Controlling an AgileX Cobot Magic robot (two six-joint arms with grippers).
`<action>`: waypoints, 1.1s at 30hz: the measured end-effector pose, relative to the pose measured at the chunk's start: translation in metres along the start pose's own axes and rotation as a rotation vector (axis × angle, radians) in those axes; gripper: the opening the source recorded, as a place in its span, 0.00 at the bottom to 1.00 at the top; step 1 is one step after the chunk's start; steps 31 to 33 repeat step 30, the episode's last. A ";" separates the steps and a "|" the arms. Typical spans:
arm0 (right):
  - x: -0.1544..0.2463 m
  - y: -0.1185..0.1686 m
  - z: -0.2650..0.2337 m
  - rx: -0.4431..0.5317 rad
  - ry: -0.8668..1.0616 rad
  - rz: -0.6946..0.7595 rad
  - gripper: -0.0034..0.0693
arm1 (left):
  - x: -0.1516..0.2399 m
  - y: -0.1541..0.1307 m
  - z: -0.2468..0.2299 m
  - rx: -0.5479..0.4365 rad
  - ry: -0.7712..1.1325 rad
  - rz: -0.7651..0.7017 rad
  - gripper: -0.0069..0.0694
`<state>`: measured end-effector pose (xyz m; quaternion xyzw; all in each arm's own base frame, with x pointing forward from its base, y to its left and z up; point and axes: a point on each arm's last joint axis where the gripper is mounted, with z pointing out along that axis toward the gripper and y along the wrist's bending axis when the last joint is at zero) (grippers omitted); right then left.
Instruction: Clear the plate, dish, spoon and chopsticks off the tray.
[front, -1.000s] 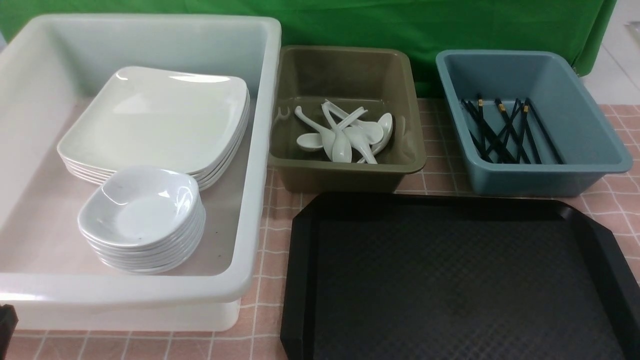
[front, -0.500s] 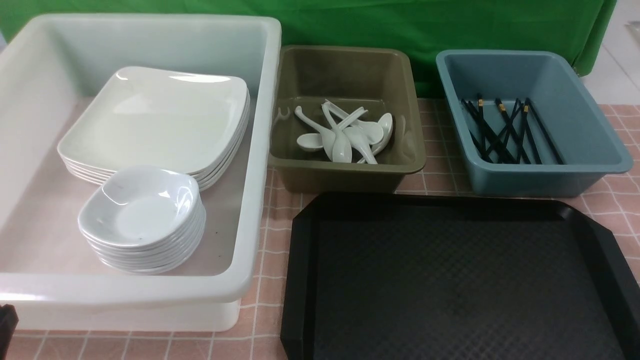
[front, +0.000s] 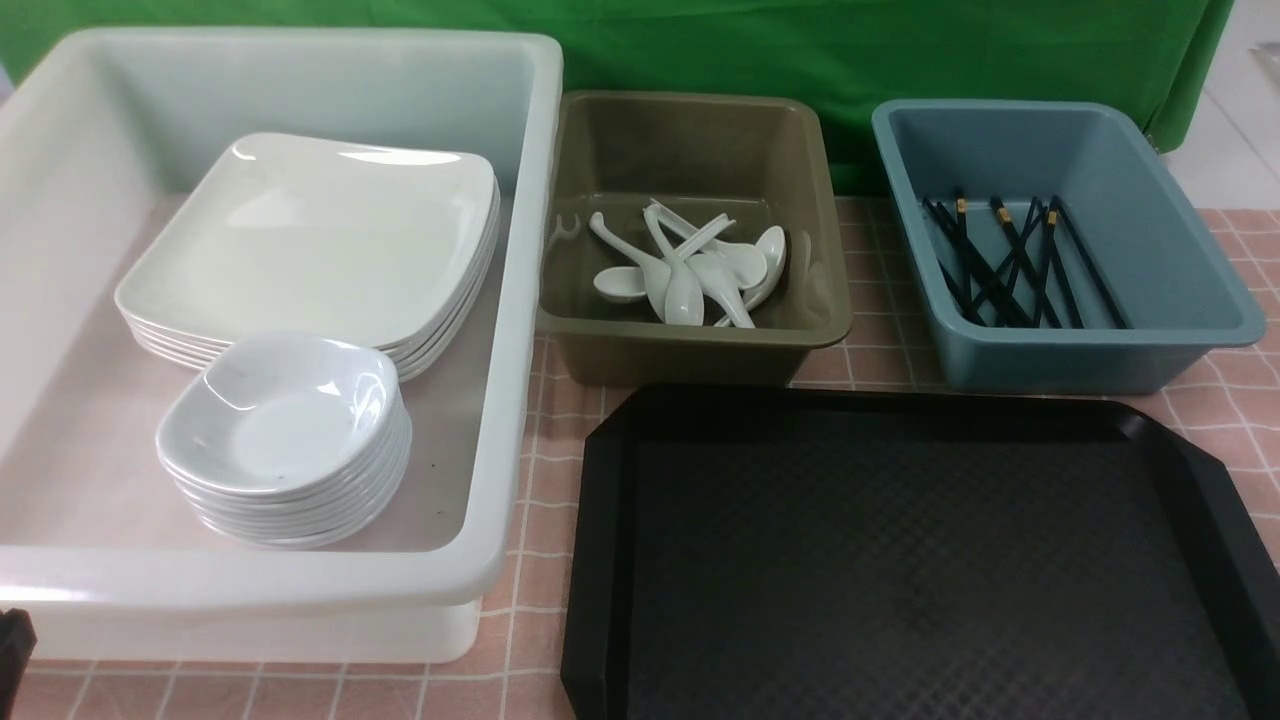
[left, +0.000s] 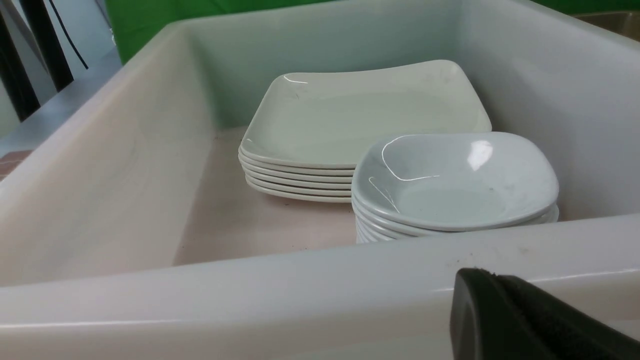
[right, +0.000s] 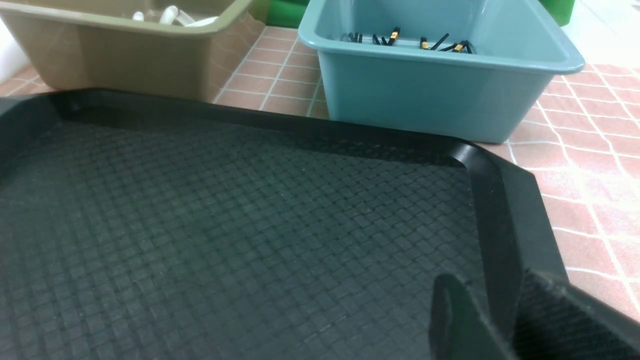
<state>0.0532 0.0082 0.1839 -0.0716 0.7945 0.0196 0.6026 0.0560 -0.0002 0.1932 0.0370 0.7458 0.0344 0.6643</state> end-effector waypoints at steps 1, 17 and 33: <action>0.000 0.000 0.000 0.000 0.000 0.000 0.38 | 0.000 0.000 0.000 0.000 0.000 0.000 0.11; 0.000 0.000 0.000 0.000 0.000 0.000 0.38 | 0.000 0.000 0.000 -0.001 0.000 0.007 0.12; 0.000 0.000 0.000 0.000 0.000 0.000 0.38 | 0.000 0.000 0.000 -0.002 0.000 0.015 0.12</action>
